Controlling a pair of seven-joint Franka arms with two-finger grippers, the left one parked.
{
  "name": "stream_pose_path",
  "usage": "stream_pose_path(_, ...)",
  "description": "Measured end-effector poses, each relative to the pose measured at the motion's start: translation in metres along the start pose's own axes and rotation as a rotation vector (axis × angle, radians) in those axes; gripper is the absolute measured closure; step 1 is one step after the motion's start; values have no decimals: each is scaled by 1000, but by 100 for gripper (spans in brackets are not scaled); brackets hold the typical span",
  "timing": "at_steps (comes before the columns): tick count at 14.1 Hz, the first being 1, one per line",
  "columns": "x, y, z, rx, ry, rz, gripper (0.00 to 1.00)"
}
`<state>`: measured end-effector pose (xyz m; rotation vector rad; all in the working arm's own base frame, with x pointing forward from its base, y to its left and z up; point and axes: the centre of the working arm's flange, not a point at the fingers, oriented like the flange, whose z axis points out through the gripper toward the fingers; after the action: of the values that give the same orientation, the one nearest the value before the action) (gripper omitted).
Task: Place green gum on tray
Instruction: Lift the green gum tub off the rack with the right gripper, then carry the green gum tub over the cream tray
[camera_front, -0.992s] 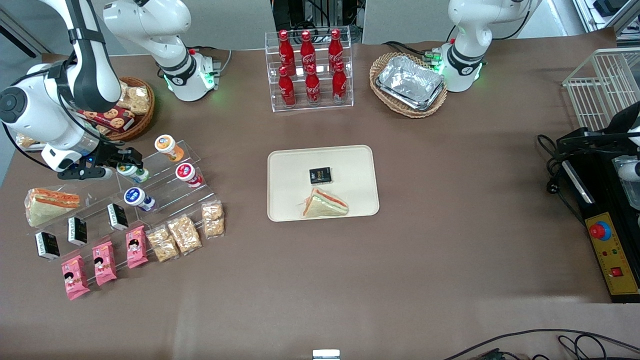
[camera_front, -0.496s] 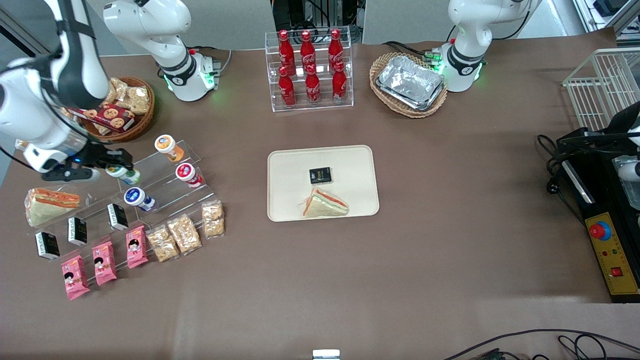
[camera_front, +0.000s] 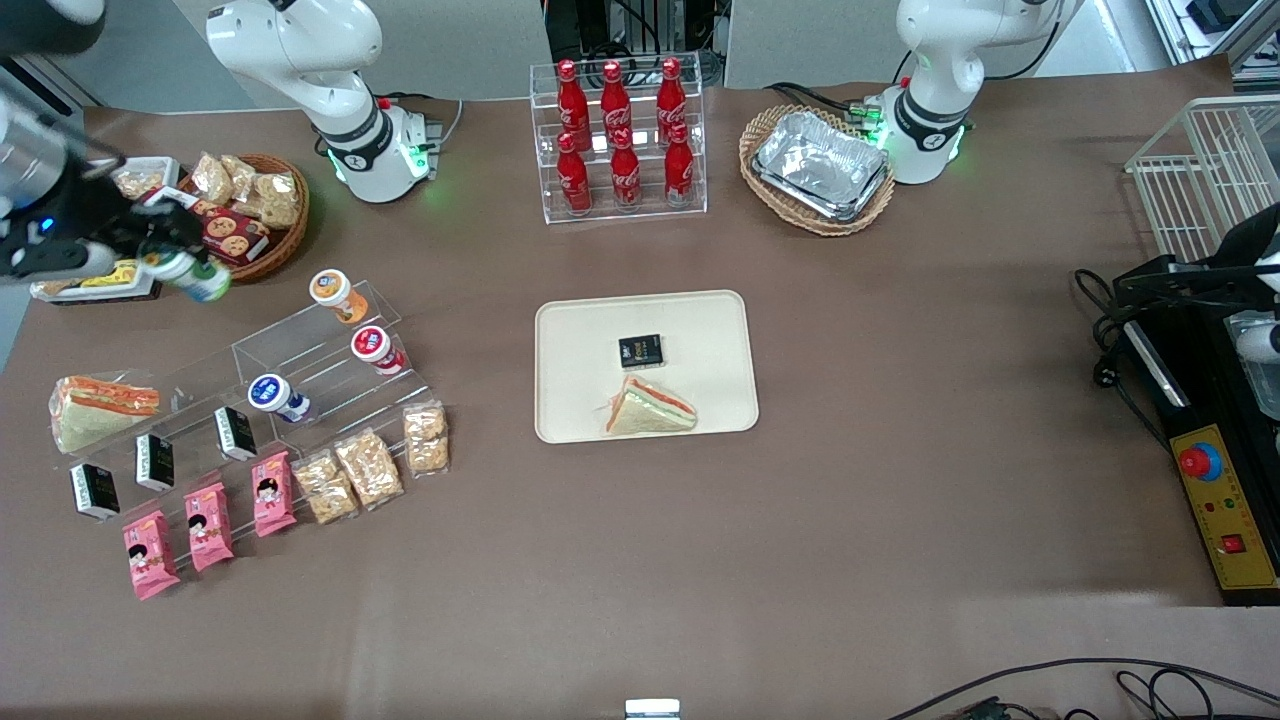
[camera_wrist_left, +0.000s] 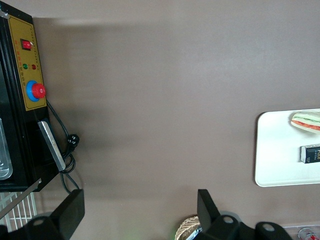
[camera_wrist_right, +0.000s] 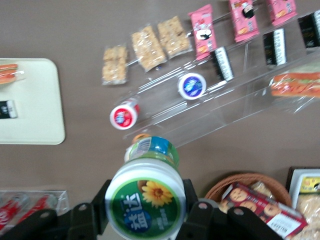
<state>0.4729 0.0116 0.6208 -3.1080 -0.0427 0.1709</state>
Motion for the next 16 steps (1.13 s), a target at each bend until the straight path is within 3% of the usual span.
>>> stream_pose_path(2, -8, -73, -3, -1, -13, 39, 41)
stream_pose_path(4, -21, -150, 4, 29, -29, 94, 41)
stream_pose_path(8, -33, -266, 53, 36, 18, 165, 41)
stream_pose_path(12, -32, -324, 172, 73, 45, 221, 41)
stream_pose_path(16, -48, -348, 268, 104, 37, 260, 41)
